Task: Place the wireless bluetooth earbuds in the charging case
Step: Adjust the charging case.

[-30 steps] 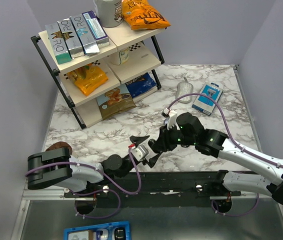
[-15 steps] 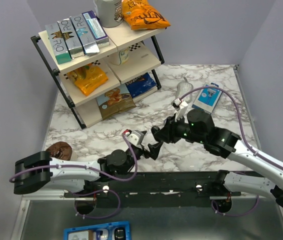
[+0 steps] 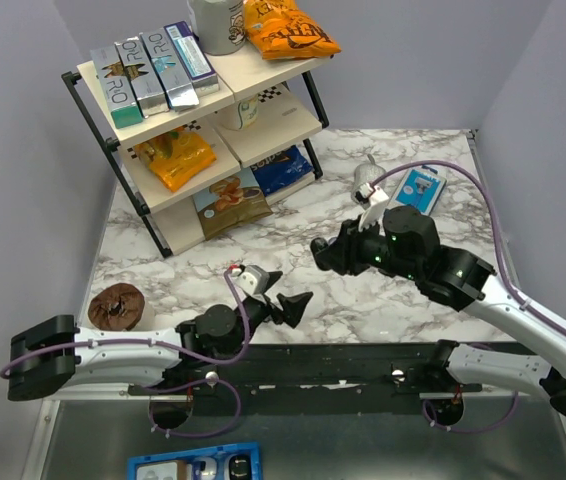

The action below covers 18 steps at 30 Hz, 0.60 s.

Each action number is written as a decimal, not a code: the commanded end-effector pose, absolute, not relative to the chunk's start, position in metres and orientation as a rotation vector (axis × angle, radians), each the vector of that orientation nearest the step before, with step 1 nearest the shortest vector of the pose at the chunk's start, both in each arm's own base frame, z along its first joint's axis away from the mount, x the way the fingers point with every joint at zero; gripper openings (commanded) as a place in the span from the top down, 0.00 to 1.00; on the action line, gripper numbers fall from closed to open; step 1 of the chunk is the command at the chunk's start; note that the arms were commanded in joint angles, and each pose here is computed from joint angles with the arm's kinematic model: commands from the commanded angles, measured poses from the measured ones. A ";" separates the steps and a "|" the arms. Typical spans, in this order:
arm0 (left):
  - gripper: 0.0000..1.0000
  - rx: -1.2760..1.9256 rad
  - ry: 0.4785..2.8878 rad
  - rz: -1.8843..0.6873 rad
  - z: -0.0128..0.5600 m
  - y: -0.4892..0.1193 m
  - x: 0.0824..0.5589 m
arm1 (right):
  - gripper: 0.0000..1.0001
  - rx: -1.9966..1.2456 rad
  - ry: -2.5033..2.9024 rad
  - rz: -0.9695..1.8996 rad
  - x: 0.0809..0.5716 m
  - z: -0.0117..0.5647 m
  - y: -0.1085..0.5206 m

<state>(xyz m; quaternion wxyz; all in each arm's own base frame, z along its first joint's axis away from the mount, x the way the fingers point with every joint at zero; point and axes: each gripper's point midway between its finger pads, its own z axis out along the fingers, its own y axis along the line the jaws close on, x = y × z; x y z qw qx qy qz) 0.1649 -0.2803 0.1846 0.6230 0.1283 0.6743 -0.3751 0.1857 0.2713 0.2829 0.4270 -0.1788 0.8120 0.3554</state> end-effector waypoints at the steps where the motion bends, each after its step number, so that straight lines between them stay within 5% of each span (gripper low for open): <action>1: 0.01 0.529 1.503 -0.797 0.176 -0.297 0.150 | 0.99 -0.519 2.098 0.913 0.176 0.272 0.277; 8: 0.01 0.642 1.414 -0.558 0.156 -0.298 0.155 | 0.99 -0.633 2.202 0.969 0.157 0.238 0.286; 18: 0.07 0.696 1.176 -0.573 0.181 -0.307 0.148 | 0.99 -0.716 2.308 0.976 0.142 0.199 0.284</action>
